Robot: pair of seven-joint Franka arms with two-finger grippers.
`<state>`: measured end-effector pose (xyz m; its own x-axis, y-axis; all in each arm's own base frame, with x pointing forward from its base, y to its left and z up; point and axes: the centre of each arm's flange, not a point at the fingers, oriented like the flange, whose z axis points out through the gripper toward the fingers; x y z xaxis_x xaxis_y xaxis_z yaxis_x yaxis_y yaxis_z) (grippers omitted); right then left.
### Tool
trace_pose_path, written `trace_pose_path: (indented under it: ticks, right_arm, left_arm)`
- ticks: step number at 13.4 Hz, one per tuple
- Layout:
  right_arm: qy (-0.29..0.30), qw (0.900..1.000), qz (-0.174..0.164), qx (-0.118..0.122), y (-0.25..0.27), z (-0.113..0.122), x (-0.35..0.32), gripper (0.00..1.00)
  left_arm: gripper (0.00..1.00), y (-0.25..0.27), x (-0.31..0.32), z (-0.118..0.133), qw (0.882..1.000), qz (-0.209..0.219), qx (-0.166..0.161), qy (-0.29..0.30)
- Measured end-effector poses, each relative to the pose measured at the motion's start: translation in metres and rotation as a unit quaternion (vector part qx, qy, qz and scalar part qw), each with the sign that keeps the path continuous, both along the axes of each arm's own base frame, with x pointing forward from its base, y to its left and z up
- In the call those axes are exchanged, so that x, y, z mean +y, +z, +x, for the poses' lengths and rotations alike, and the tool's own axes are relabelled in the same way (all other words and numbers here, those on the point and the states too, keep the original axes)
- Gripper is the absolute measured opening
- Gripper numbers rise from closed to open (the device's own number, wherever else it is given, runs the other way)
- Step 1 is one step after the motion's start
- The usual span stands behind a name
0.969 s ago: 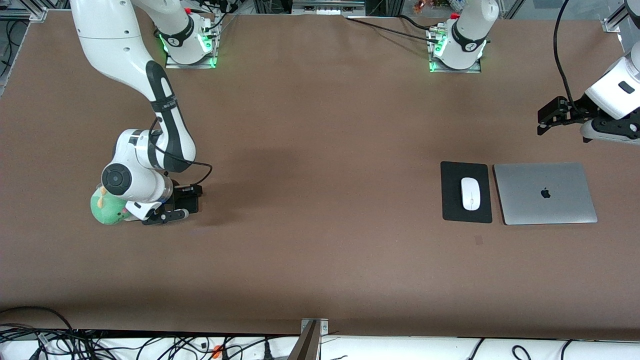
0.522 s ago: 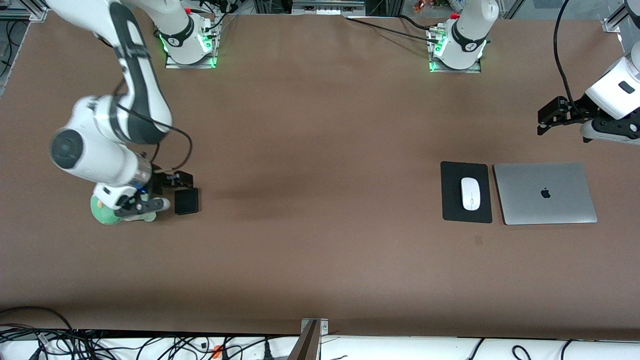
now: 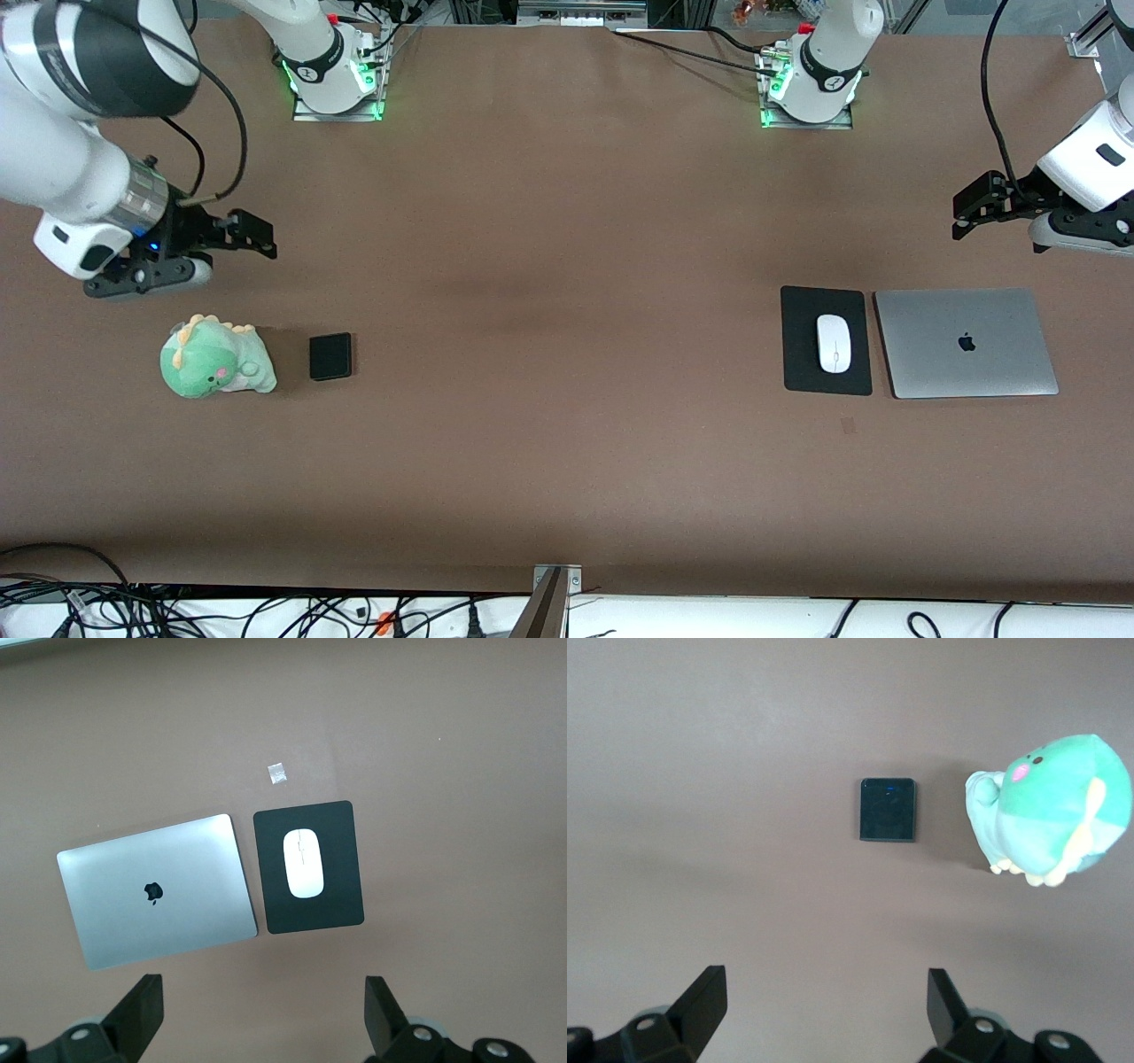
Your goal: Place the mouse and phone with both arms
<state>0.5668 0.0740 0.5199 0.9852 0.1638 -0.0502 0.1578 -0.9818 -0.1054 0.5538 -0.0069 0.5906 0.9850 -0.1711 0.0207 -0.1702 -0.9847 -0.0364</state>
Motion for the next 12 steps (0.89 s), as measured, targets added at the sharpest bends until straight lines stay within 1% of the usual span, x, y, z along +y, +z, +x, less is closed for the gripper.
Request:
trace_pose_path:
  ticks: [2, 3, 5, 7, 12]
  right_arm:
    - [0.001, 1.0, 0.0, -0.009, 0.016, -0.003, -0.003, 1.0]
    - [0.002, 1.0, -0.009, -0.01, 0.021, -0.002, -0.006, 1.0]
    - [0.007, 0.999, -0.036, -0.005, 0.028, -0.003, -0.013, 1.0]
    - [0.013, 0.999, -0.05, -0.004, 0.036, -0.004, -0.014, 1.0]
    - [0.009, 0.999, -0.051, -0.007, 0.043, -0.001, -0.019, 1.0]
  left_arm:
    - [1.0, 0.0, 0.0, 0.0, 1.0, 0.0, 0.0, 0.0]
    - [1.0, 0.0, 0.0, 0.0, 1.0, 0.0, 0.0, 0.0]
    - [1.0, 0.0, 0.0, 0.0, 1.0, 0.0, 0.0, 0.0]
    - [1.0, 0.0, 0.0, 0.0, 1.0, 0.0, 0.0, 0.0]
    - [1.0, 0.0, 0.0, 0.0, 1.0, 0.0, 0.0, 0.0]
